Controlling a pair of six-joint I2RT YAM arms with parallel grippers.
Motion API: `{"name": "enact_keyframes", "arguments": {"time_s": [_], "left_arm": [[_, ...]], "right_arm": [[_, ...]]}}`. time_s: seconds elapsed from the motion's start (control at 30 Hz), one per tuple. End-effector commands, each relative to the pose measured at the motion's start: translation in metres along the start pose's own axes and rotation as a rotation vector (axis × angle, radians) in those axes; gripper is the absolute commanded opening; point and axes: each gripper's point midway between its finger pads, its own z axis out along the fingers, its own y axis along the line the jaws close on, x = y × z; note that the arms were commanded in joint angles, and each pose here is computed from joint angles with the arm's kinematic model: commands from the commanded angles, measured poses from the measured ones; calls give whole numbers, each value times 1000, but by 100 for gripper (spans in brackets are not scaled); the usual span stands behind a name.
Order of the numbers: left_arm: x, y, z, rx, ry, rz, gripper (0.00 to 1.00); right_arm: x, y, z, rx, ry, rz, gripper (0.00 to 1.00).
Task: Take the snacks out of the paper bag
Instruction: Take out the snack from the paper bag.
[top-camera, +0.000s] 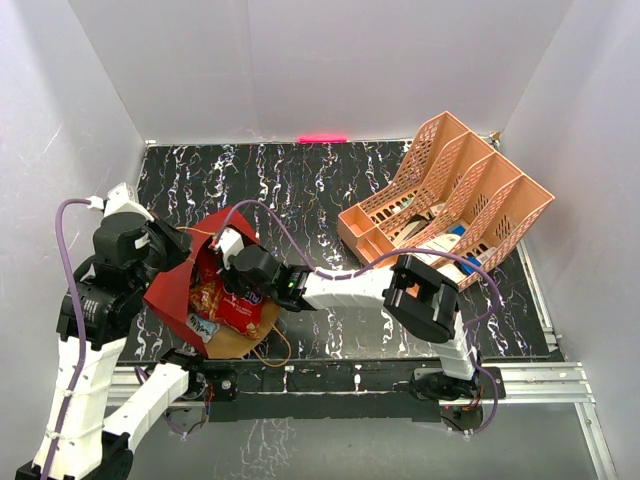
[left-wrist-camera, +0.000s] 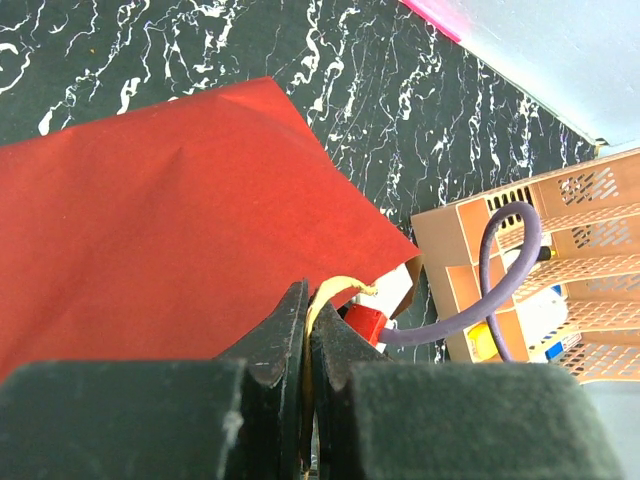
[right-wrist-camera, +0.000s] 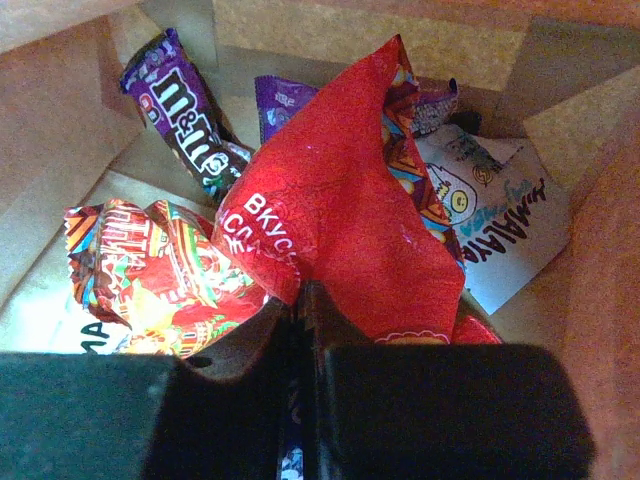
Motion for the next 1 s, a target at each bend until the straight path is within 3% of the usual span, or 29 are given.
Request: {"name": "enact_keyframes", "arguments": {"time_s": [0.0,0.03,0.1,0.17,0.23,0.37,0.57,0.8,0.97], "left_arm": [[1,-5,2,25,3,0,0],[1,-6,1,29,5,-1,0],[4,-6,2,34,13,-4,0],[8,-7,3,40,25,-18,0],[10,-10,4,59,28,-33,0],[13,-11,6,74,32,-44,0],[13,-10,9,68,29,-38,0],[16,-11,12,61,52,-34,0],[14,-10,8,61,45,-38,0]], "right_arm": [[-89,5,-20,-7,-207,30,17],[-84,3,-20,2,-189,27,27],[-75,0,-22,19,-142,19,63],[-62,1,-28,7,-79,-5,80],[-52,4,-37,-23,-51,-9,88],[-29,26,-59,-117,31,11,97],[25,52,-85,-163,130,72,98],[60,65,-86,-108,182,138,92],[84,62,-81,34,181,94,94]]}}
